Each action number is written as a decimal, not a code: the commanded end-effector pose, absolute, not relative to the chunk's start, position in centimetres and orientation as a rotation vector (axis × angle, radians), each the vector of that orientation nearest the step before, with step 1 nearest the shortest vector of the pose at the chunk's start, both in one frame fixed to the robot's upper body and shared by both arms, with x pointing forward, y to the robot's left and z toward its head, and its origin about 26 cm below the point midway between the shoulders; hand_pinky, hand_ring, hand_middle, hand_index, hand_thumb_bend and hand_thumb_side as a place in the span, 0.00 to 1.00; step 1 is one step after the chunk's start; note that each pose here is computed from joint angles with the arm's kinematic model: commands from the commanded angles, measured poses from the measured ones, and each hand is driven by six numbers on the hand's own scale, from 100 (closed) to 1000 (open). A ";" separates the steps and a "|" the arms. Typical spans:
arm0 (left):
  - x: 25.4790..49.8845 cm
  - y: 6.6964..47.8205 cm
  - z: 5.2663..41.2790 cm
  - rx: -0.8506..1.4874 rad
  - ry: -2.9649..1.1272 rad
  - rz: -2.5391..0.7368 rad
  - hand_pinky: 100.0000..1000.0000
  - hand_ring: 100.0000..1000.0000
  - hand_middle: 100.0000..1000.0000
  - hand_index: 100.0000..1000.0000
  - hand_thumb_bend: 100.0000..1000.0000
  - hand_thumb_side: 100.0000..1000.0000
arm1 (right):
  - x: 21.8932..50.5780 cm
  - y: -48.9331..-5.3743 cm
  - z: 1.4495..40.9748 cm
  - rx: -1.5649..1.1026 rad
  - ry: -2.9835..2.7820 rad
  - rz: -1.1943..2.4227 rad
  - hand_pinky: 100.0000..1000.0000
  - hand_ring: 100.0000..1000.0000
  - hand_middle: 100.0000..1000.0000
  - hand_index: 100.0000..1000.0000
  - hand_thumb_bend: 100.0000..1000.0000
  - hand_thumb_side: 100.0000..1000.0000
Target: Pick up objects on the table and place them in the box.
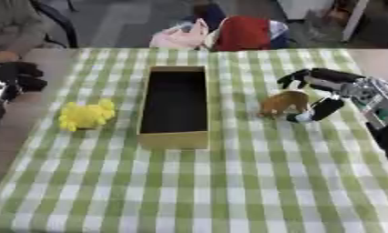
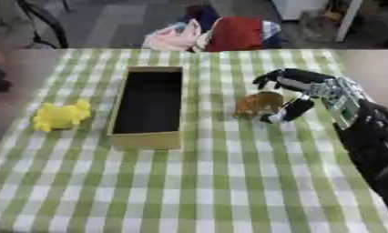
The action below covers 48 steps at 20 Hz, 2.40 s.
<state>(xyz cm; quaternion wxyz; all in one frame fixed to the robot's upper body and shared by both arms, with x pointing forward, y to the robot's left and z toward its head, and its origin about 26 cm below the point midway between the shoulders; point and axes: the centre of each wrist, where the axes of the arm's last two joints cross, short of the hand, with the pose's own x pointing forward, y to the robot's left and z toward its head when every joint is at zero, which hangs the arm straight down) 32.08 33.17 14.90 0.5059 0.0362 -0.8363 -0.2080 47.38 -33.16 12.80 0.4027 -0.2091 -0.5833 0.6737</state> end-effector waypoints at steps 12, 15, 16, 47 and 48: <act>32.1 33.4 15.8 0.098 -2.038 -0.520 0.74 0.65 0.62 0.73 0.06 0.77 | 47.5 -33.9 13.6 -0.715 -1.546 1.638 0.67 0.78 0.49 0.65 0.08 0.03; 32.1 33.3 15.8 0.097 -2.037 -0.519 0.74 0.65 0.62 0.73 0.06 0.77 | 47.5 -33.9 13.2 -0.722 -1.530 1.647 0.67 0.77 0.47 0.62 0.06 0.05; 32.1 33.3 15.8 0.096 -2.037 -0.519 0.74 0.65 0.62 0.73 0.06 0.77 | 47.5 -33.9 13.1 -0.724 -1.523 1.653 0.67 0.77 0.47 0.62 0.07 0.05; 32.2 33.4 15.9 0.099 -2.038 -0.514 0.74 0.65 0.62 0.73 0.06 0.77 | 47.4 -33.9 13.2 -0.742 -1.570 1.618 0.60 0.66 0.20 0.42 0.00 0.11; 32.2 33.4 15.9 0.100 -2.039 -0.514 0.74 0.65 0.62 0.73 0.06 0.77 | 47.4 -33.8 13.4 -0.741 -1.584 1.612 0.60 0.66 0.19 0.41 0.00 0.11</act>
